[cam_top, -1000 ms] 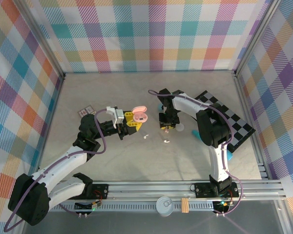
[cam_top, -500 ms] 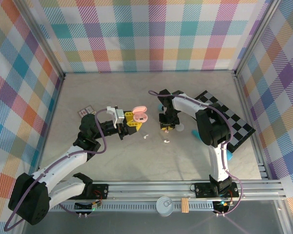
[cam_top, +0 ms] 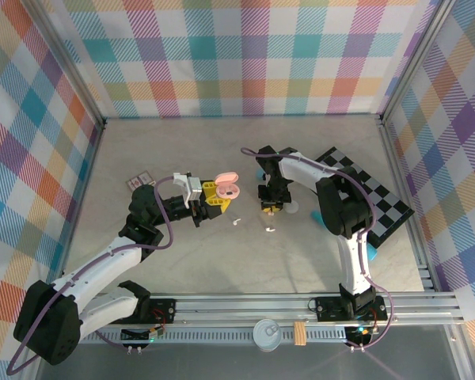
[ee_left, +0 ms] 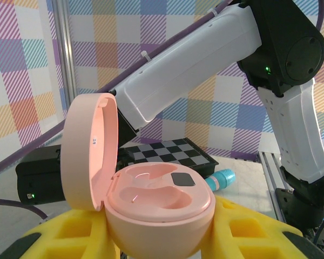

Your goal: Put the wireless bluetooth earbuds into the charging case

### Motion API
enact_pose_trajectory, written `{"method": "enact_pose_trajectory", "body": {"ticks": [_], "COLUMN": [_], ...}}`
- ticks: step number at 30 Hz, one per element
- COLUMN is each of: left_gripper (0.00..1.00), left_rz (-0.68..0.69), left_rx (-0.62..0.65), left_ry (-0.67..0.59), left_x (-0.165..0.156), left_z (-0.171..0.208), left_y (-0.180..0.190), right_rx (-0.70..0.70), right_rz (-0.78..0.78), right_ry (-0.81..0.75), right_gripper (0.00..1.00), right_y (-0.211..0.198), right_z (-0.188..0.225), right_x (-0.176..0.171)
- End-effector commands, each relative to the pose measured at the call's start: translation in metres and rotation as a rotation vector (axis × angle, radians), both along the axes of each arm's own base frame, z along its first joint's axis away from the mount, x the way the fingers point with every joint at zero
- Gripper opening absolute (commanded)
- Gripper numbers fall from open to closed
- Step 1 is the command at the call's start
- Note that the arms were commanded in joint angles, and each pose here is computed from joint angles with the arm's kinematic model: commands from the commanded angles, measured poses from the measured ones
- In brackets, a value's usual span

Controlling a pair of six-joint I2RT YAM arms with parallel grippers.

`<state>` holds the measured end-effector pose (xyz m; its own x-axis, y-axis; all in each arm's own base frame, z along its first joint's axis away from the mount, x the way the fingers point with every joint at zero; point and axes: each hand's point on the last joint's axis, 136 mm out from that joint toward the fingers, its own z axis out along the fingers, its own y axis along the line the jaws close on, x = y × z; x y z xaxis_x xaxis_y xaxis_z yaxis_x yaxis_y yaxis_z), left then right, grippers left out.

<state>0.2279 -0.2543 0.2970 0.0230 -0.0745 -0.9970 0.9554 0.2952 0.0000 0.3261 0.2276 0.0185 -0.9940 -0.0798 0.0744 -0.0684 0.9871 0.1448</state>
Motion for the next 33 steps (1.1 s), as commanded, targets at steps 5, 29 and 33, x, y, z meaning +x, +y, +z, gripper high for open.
{"method": "enact_pose_trajectory", "body": {"ticks": [5,29,33], "left_gripper": [0.25,0.25,0.25], "left_rz": [-0.007,-0.010,-0.007], "left_rx": [-0.024,-0.030,-0.027], "left_ry": [-0.051,-0.036,-0.036], "left_x": [-0.002,0.008,0.008], "left_z": [0.011,0.010,0.009], "left_y": [0.004,-0.001,-0.001], "right_rx": [0.060,1.068,1.093], "right_rz": [-0.018,-0.033,-0.024], "right_ry": [-0.019,-0.080,-0.109], "right_gripper": [0.17,0.16,0.16], "right_y": [0.004,0.039,0.038], "right_z": [0.023,0.247,0.261], "right_x": [-0.001,-0.018,-0.021]}}
